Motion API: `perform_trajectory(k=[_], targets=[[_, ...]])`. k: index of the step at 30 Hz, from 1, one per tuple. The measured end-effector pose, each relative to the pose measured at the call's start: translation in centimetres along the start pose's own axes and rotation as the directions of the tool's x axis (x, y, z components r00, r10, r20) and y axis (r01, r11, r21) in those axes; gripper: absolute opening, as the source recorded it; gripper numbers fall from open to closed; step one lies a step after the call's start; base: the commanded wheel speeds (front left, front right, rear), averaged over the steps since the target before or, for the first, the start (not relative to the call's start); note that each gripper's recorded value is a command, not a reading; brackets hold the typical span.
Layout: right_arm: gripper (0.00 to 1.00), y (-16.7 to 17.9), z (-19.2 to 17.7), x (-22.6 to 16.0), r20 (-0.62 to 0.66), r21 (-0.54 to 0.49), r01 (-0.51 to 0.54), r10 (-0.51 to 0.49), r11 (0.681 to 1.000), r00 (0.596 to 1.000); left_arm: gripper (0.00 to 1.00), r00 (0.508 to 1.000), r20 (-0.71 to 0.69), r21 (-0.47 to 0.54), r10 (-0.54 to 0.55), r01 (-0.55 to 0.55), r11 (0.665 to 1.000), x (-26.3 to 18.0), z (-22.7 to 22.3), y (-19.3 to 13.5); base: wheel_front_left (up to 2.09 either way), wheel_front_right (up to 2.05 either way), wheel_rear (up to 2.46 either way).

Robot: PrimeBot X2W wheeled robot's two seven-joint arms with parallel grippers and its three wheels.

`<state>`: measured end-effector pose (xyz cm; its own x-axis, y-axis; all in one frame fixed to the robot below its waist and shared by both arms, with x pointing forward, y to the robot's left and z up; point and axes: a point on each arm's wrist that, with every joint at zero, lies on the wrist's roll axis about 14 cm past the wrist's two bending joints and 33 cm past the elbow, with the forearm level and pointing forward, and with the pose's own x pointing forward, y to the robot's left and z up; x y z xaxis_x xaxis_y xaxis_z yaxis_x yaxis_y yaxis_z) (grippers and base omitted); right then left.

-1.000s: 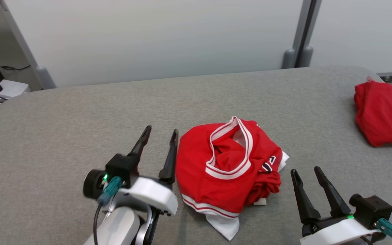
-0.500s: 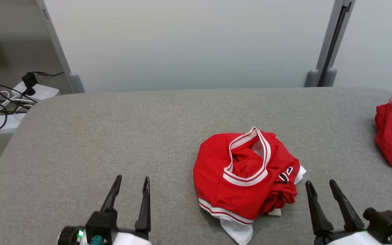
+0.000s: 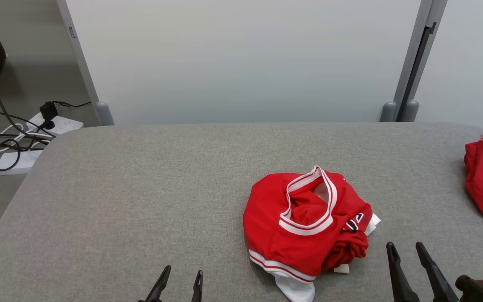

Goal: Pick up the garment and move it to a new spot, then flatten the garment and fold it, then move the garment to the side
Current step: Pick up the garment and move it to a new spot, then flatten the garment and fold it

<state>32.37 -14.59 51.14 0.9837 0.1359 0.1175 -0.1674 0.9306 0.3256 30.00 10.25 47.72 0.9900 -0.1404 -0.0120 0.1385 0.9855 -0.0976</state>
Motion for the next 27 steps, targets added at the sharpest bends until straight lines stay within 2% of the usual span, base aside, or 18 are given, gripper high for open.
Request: perform_trajectory(k=[11, 18, 27], targets=[[1.00, 0.1, -0.3, -0.2, -0.009, 0.000, 0.002, -0.002, 1.000, 1.000, 1.00, 0.999, -0.030, -0.001, -0.036, 0.036, 0.999, -0.1, -1.0, -0.8, 0.00, 0.00, 0.00], [1.00, -0.3, -0.5, -0.1, -0.017, 0.001, 0.013, -0.013, 1.000, 1.000, 1.00, 0.983, -0.088, -0.019, -0.164, 0.163, 0.986, -0.1, -2.7, -3.8, 0.00, 0.00, 0.00], [1.00, -1.6, -1.3, -0.1, -0.048, -0.012, 0.042, -0.043, 0.999, 0.998, 1.00, 0.927, -0.081, -0.061, -0.365, 0.361, 0.930, 2.9, -1.7, -9.7, 0.00, 0.00, 0.00]])
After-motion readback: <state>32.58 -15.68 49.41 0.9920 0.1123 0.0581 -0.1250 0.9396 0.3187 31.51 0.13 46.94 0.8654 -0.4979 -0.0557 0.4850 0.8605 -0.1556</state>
